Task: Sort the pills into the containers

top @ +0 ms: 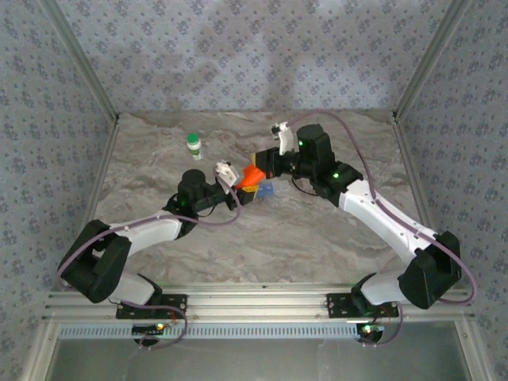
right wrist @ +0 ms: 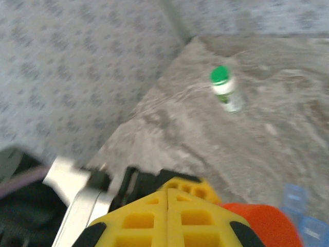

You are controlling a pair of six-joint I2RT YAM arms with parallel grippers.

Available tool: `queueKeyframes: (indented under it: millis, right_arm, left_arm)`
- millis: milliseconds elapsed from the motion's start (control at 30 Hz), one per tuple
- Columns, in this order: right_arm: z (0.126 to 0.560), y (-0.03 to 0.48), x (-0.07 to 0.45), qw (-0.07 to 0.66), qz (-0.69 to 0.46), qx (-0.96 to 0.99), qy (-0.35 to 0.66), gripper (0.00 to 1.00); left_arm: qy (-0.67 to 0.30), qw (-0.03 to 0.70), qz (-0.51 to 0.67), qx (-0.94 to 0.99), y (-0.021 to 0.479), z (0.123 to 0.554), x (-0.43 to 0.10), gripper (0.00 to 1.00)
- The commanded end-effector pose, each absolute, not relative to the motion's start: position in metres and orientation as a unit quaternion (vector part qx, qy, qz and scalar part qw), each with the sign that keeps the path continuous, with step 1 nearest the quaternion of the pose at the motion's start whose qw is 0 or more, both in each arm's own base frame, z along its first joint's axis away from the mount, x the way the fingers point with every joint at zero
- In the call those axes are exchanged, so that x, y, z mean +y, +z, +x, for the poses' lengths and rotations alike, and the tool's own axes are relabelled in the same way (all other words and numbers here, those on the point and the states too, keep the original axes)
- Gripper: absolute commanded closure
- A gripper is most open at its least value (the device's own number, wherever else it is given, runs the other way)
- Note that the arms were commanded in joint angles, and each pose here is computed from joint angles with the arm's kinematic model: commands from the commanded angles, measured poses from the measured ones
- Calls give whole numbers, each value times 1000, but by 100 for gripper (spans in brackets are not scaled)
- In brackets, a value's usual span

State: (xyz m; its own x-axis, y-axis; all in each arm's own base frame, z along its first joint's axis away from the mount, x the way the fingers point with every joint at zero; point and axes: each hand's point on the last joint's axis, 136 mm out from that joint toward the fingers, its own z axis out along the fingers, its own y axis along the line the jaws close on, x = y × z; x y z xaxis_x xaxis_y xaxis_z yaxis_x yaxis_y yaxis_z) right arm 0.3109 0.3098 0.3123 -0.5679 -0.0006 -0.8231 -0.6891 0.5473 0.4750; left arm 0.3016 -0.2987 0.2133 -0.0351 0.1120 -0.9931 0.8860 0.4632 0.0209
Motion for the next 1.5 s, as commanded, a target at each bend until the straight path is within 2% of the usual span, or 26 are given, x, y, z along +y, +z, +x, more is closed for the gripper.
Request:
queueKeyframes:
  millis: [0,33,100,133,200,333,467,533,700,1000,1100,1267,1300,1467]
  right_arm:
    - [281,307,314,406,-328,741,422,99]
    - [281,306,313,405,-330,744,417,97]
    - [290,312,306,415,-299,755,410,80]
    - [295,318,303,420,-279,758,414,77]
    - [302,335,296,435,-231,759,426,59]
    - [303,385,282,484,-170,740,435,51]
    - [319,369,247,483,-55,785,384,29]
    - [324,353,241,455,-27,803,384,24]
    - [325,316,265,368,-10,815,447,23]
    - [318,301,303,328,-45,818,471,20]
    - [316,301,310,321,-58,814,481,26]
    - [307,305,316,338,-105,806,474,46]
    - [304,322,320,355,-126,793,479,48]
    - [283,322,328,377,-243,788,421,54]
  left_arm:
    - [-401,572,437,567,252,273,-300,100]
    - [-399,576,438,562,255,271,-299,100]
    - [-393,587,433,559,257,271,-297,100]
    - [-391,590,432,559,257,272,-296,100]
    - [-381,596,431,560,256,273,-294,100]
    - [-353,612,420,570,254,282,-291,100]
    - [-339,631,404,570,258,288,-286,100]
    - [-335,641,400,562,261,288,-285,100]
    - [-325,654,395,557,265,292,-286,100]
    - [-320,655,399,557,263,293,-297,100]
    - [-321,651,402,558,262,293,-300,100]
    - [-327,639,409,563,257,292,-306,100]
    - [-327,637,409,566,255,292,-306,100]
    - [-330,623,404,582,251,297,-308,100]
